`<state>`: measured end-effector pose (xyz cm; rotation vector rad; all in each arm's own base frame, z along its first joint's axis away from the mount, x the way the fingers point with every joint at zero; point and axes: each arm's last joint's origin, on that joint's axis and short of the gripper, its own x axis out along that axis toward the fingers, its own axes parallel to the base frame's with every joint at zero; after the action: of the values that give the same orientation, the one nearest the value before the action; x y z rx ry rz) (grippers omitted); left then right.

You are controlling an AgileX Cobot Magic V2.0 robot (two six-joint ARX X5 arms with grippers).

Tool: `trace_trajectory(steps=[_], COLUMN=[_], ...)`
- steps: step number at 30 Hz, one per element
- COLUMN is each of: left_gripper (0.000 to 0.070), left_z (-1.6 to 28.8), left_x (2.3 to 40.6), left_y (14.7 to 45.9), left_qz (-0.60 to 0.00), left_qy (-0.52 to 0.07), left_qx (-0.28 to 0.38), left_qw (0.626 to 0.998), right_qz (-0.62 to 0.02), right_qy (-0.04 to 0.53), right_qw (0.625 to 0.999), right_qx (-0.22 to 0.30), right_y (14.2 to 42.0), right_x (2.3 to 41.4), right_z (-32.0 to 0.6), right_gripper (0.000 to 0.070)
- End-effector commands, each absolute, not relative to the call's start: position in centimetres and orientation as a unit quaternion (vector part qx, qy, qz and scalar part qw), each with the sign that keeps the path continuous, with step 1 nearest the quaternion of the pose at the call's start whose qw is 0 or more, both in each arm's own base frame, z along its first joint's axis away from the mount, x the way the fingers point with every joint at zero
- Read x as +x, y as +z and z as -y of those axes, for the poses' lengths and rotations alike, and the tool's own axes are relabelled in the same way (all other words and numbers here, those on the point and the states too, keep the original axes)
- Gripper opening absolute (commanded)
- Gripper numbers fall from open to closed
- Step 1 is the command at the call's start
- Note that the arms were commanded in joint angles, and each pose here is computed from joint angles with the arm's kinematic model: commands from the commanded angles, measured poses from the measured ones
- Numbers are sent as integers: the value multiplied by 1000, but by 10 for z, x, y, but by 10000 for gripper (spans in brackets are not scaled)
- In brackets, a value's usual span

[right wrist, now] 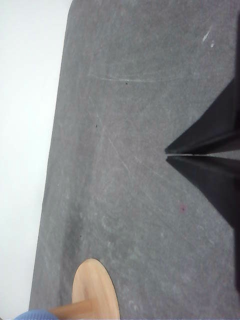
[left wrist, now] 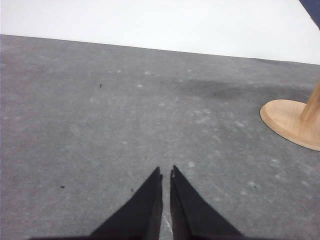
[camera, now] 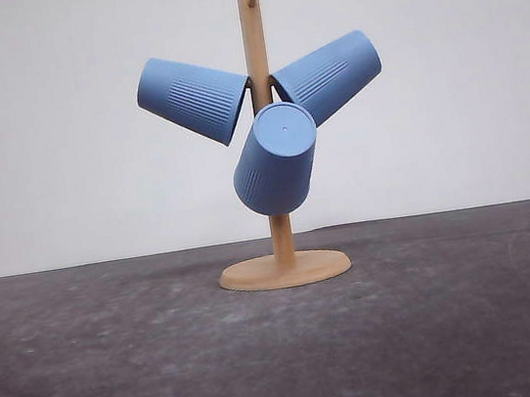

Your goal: Place three cups

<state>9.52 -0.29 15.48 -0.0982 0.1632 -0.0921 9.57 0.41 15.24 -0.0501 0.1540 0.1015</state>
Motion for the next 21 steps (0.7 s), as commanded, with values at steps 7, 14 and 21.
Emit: trace_trajectory(steps=[7, 14, 21], left_gripper=[0, 0, 0], left_z=[3, 3, 3], left_x=[96, 96, 96], left_y=[150, 150, 150], left_qz=[-92, -92, -92], left_qy=[-44, -44, -44], left_qx=[-50, -50, -50], left_qw=[994, 994, 994], right_qz=[-72, -72, -72], right_qy=[50, 50, 50], right_qw=[996, 996, 996], right_qx=[-20, -20, -20], right_y=[152, 152, 152], right_x=[96, 96, 96], right_z=[-4, -4, -4], right_gripper=[0, 0, 0])
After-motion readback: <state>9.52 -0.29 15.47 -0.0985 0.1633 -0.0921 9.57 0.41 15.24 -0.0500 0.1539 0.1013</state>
